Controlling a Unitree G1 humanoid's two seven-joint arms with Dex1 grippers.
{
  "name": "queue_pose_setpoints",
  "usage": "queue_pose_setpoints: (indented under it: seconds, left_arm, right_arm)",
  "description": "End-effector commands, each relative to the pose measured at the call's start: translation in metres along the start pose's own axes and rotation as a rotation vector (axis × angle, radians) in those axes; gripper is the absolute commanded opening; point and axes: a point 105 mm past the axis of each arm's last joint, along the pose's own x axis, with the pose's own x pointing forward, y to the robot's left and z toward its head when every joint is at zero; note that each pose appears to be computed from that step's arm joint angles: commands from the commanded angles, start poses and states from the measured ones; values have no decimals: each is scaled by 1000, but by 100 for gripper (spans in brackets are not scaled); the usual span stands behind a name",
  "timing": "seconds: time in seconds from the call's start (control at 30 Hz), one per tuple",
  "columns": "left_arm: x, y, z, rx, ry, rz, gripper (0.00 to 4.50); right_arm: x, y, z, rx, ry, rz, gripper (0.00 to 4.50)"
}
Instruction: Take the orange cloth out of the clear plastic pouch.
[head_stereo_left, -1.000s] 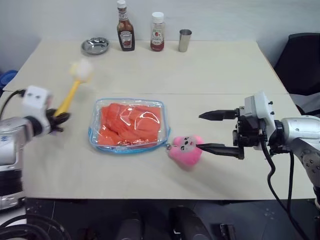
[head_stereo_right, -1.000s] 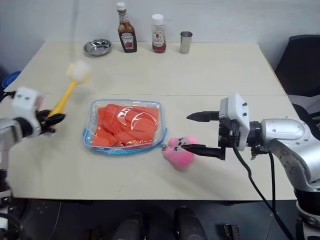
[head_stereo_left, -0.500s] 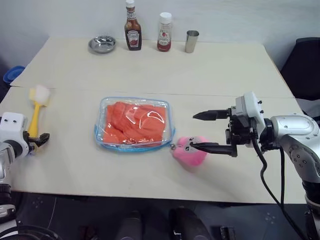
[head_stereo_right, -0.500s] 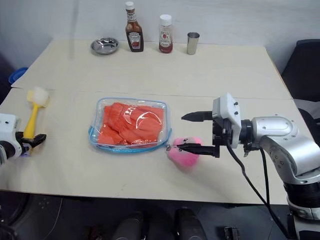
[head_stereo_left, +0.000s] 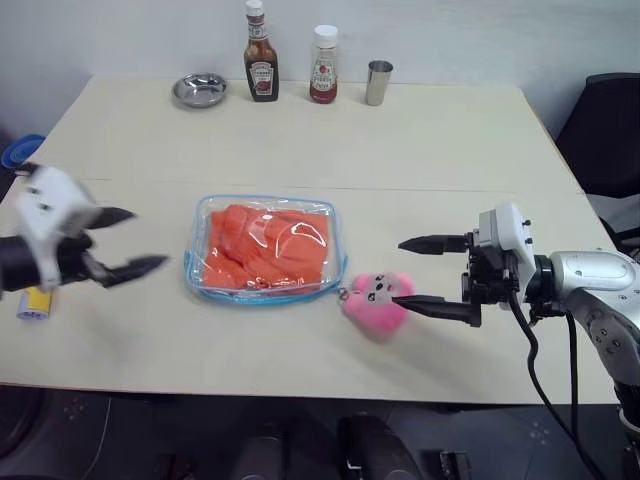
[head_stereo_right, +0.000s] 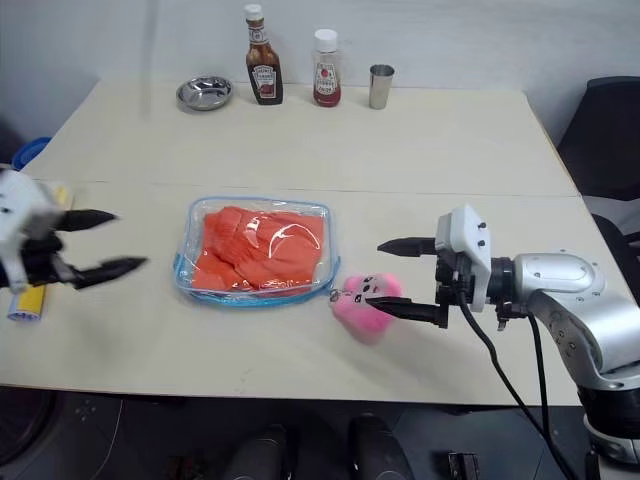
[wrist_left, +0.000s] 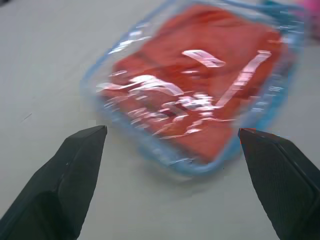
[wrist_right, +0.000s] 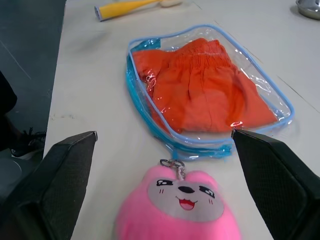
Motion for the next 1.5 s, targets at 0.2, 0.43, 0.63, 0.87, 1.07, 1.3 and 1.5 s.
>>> queue_pose_setpoints:
  seconds: [0.2,0.43,0.63,0.87,1.07,1.3,1.5]
  left_arm:
    - [50,-3,-25,400,184,-165,447]
    - [67,19,-34,492,197,-100,409]
    - [68,11,-38,516,174,-156,249]
    - [57,-5,-43,587,138,-238,108]
    - [59,-2,-41,559,95,-198,108]
    - [63,-1,-32,482,43,-156,226]
    - [38,-21,16,152,-192,-278,310]
  right_arm:
    - [-18,-2,-3,-40,60,-75,450]
    - [-21,5,-12,-21,75,-109,450]
    - [-23,5,-13,-15,78,-120,450]
    - [-26,7,-18,3,109,-99,450]
    - [-26,6,-27,35,137,-121,450]
    - [-9,12,-42,95,131,-145,450]
    - [6,5,-53,133,119,-161,450]
